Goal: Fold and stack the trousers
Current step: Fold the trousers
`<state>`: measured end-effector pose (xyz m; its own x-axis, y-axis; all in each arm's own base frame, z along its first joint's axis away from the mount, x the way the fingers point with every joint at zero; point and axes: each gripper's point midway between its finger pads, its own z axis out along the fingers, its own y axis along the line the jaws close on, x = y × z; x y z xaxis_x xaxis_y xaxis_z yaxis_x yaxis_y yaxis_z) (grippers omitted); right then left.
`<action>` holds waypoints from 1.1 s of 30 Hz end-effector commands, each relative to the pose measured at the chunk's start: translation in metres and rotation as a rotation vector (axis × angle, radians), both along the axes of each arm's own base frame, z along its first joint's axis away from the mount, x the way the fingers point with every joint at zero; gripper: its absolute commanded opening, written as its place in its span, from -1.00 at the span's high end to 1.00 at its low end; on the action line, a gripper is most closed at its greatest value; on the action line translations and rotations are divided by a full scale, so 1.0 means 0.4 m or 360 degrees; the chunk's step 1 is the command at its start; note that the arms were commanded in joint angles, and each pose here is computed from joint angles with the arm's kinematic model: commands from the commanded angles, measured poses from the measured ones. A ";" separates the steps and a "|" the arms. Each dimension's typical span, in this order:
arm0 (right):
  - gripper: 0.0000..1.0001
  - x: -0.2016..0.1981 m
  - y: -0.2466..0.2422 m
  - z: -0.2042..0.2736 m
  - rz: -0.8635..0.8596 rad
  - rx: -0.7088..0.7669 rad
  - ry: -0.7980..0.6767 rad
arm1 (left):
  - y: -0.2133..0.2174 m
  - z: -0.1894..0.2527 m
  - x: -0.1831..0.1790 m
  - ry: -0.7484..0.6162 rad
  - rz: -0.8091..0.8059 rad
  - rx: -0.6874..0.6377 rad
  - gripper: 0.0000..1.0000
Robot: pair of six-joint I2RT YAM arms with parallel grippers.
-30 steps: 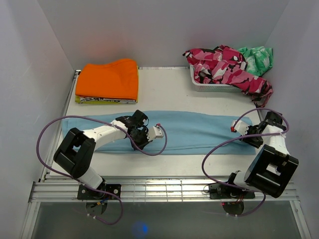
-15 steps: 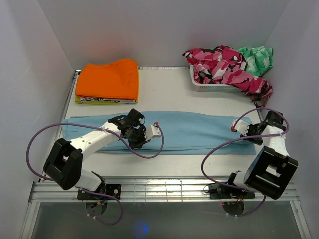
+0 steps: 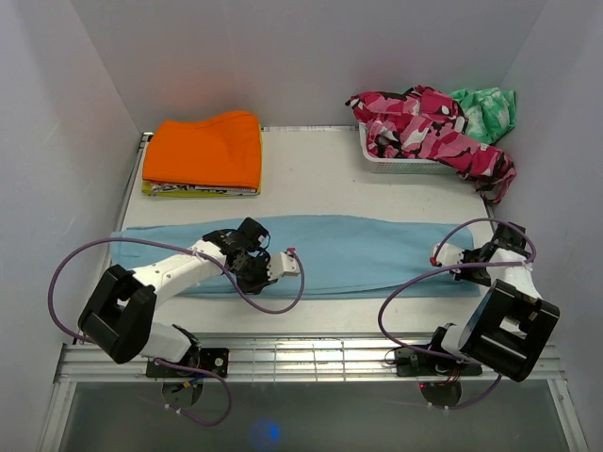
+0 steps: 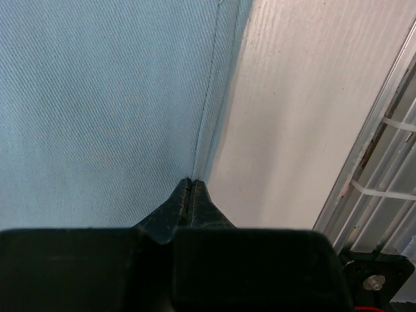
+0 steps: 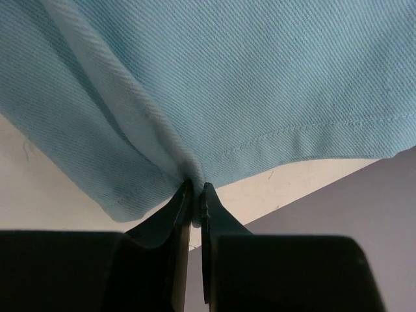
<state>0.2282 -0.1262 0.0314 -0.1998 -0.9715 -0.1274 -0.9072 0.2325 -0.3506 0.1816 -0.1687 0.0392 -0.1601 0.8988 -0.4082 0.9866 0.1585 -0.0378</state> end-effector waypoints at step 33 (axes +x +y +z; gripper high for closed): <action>-0.30 0.097 0.090 0.226 -0.0770 0.0908 0.0108 | -0.006 0.278 0.160 0.0103 0.0703 -0.0684 -0.61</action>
